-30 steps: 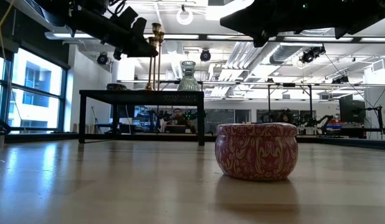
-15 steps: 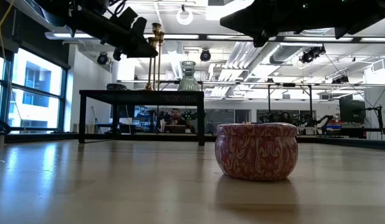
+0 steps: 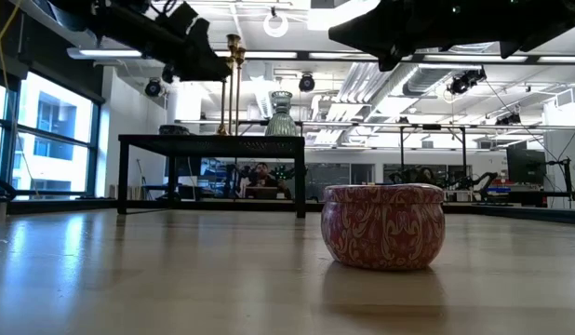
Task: Pick & Place candle stick holders
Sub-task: Put the pink scented candle on the shelf
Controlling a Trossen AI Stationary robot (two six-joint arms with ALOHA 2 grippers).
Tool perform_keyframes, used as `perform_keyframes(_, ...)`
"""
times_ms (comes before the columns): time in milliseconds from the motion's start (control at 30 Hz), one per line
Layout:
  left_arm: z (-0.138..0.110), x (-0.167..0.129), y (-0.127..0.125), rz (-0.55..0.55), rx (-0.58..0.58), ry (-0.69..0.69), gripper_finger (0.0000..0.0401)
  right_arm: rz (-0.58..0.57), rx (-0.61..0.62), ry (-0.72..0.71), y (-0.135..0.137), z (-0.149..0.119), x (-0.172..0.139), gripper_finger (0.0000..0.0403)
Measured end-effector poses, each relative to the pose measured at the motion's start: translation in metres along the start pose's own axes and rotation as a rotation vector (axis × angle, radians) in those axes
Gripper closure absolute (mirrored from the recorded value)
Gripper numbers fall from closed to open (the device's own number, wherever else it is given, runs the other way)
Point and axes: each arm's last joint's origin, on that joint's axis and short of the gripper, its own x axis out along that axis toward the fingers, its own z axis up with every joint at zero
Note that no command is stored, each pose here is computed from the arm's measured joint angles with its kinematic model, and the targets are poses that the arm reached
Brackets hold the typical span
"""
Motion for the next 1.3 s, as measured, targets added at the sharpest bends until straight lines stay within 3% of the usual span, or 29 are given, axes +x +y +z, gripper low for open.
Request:
perform_keyframes(167, 0.007, -0.028, 0.004, -0.019, 0.012, 0.024, 0.0197, -0.001, 0.0, 0.0, 0.0, 0.0, 0.0, 0.0402)
perform_keyframes(367, 0.002, -0.064, -0.005, -0.178, 0.106, 0.071, 0.0212, -0.003, 0.0, 0.0, 0.0, 0.0, 0.0, 0.0402)
perform_keyframes(533, -0.028, -0.082, -0.032, -0.338, 0.168, 0.054, 0.0276, -0.003, 0.0, 0.0, 0.004, 0.001, -0.001, 0.0402)
perform_keyframes(667, -0.061, -0.089, -0.056, -0.45, 0.202, 0.052, 0.0335, -0.008, -0.021, 0.016, 0.022, 0.008, -0.002, 0.0402)
perform_keyframes(867, -0.105, -0.099, -0.079, -0.566, 0.227, 0.038, 0.0397, -0.072, 0.082, 0.266, 0.063, 0.022, -0.001, 0.0393)
perform_keyframes(1033, -0.122, -0.103, -0.082, -0.583, 0.217, 0.024, 0.039, -0.046, 0.21, 0.459, 0.102, 0.006, 0.001, 0.0332)
perform_keyframes(1300, -0.126, -0.103, -0.081, -0.577, 0.204, 0.033, 0.0389, 0.025, 0.295, 0.635, 0.169, -0.025, 0.013, 0.016)
